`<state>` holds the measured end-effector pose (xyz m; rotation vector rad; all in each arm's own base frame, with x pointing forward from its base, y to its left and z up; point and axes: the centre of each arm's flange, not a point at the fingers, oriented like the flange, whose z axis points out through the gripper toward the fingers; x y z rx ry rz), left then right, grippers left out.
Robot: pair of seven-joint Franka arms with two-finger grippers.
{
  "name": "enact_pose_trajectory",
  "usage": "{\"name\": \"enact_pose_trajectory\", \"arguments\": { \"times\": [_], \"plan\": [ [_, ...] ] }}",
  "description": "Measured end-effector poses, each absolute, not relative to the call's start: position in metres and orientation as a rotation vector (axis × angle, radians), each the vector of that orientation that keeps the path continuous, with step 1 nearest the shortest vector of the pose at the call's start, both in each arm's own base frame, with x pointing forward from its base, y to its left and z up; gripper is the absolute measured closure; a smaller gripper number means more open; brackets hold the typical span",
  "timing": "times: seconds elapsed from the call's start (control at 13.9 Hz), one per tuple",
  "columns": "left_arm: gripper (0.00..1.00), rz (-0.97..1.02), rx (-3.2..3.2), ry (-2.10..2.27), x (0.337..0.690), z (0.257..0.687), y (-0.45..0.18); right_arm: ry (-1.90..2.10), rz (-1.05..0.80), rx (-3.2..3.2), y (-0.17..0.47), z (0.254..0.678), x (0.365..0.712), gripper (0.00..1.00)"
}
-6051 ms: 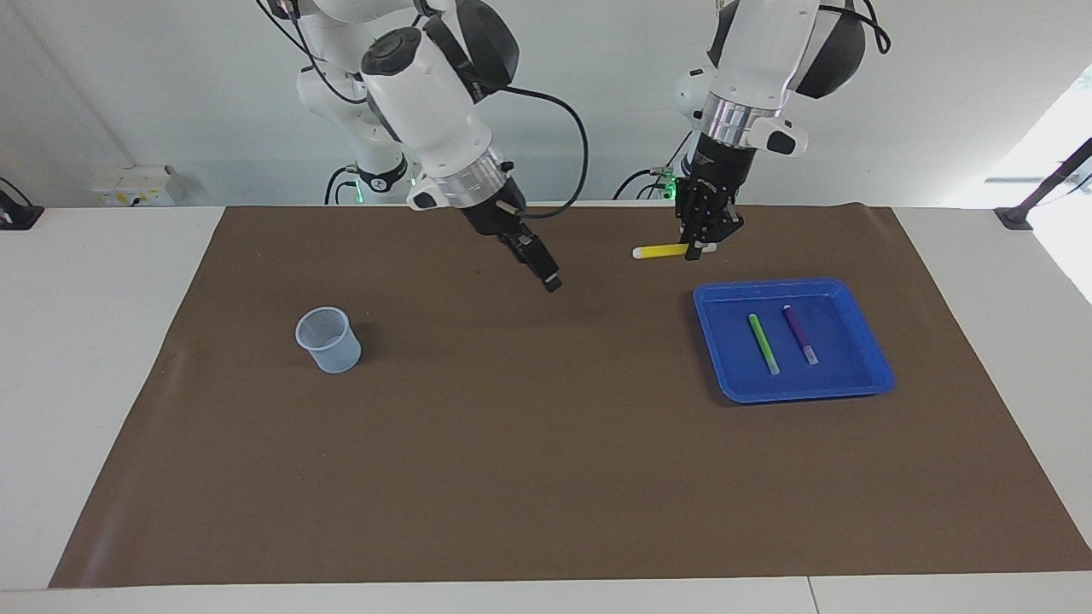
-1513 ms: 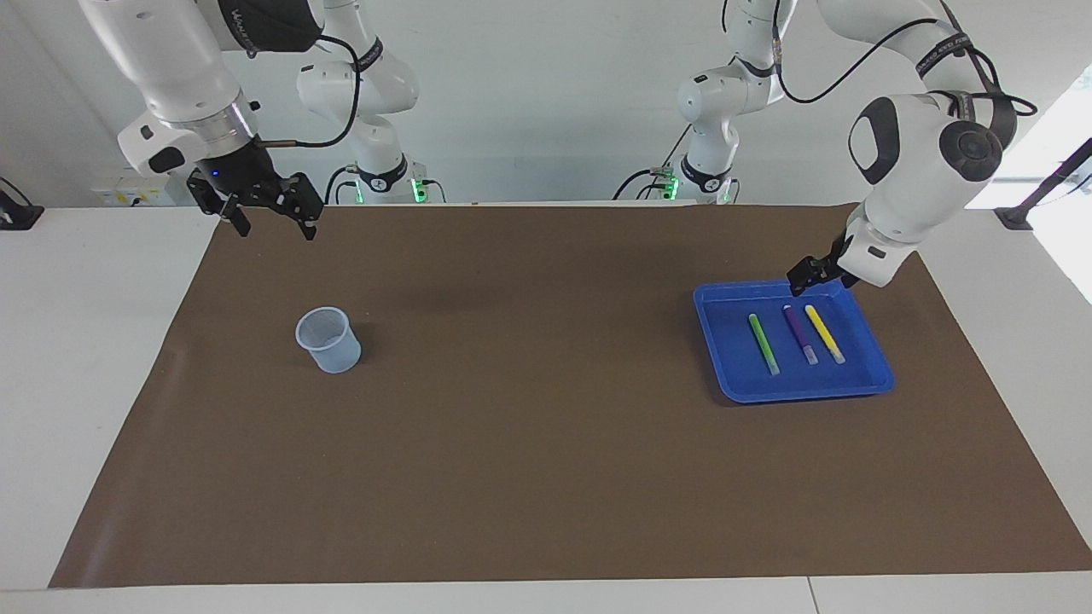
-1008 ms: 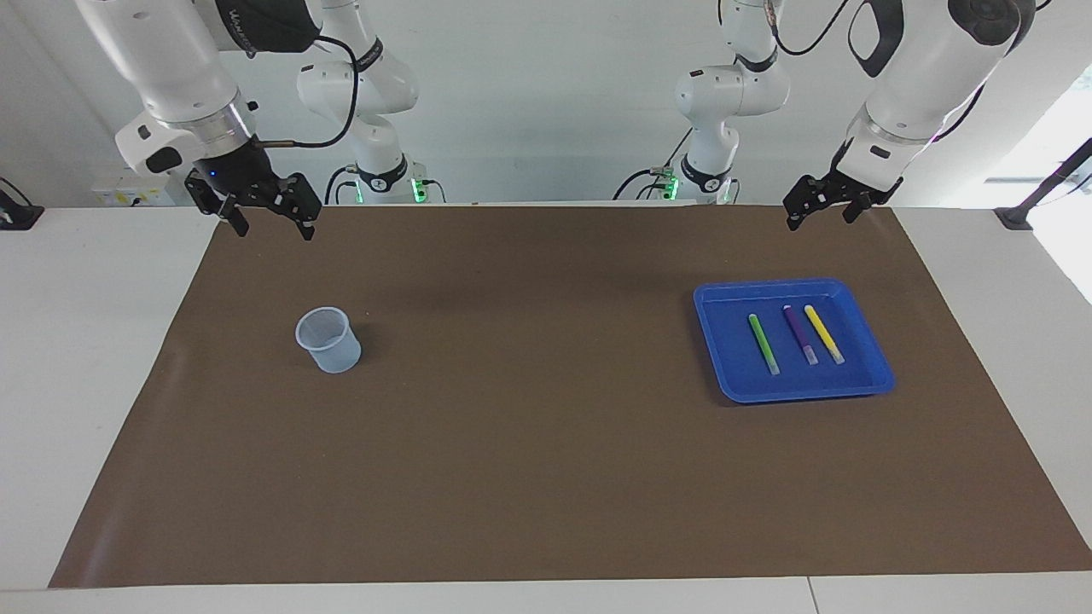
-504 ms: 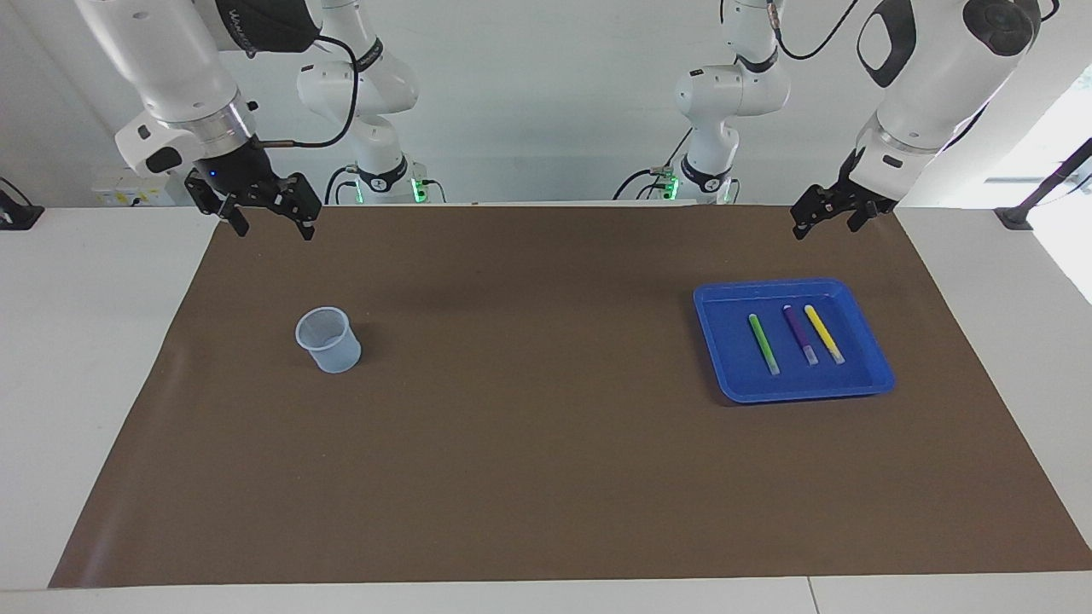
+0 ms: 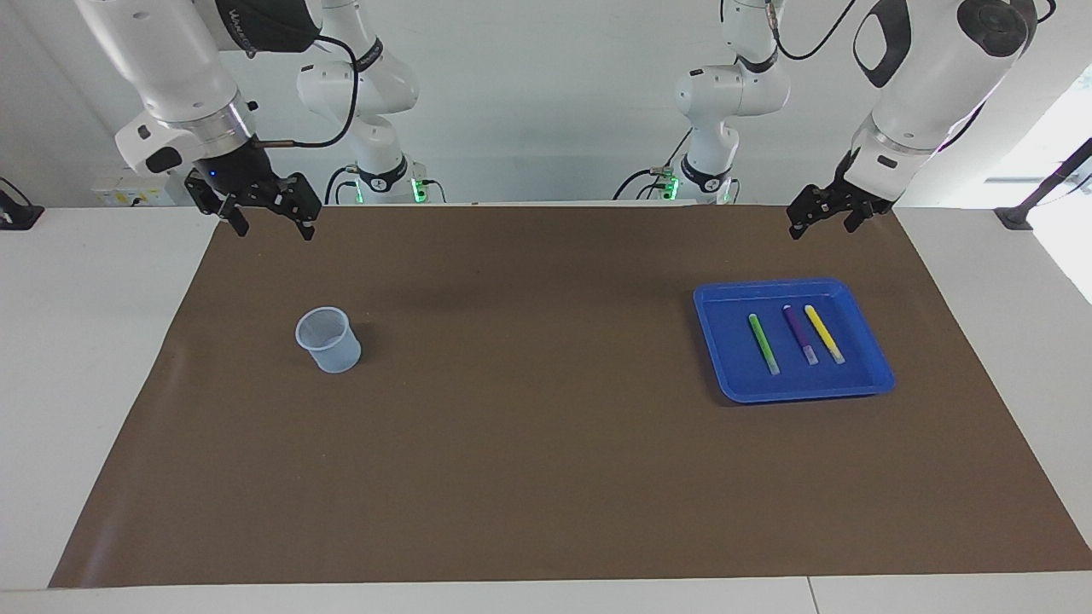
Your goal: Right arm passes pens to left for tray arrangement
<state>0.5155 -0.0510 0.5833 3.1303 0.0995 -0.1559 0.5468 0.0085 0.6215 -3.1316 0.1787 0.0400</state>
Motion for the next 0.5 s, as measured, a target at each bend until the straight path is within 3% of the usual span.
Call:
{"name": "enact_pose_trajectory", "arguments": {
  "times": [0.5],
  "plan": [
    [0.00,-0.109,3.130,0.077,0.516,0.603,-0.058,0.183,0.040,-3.131,0.007,0.622,0.547,0.00]
  ]
}}
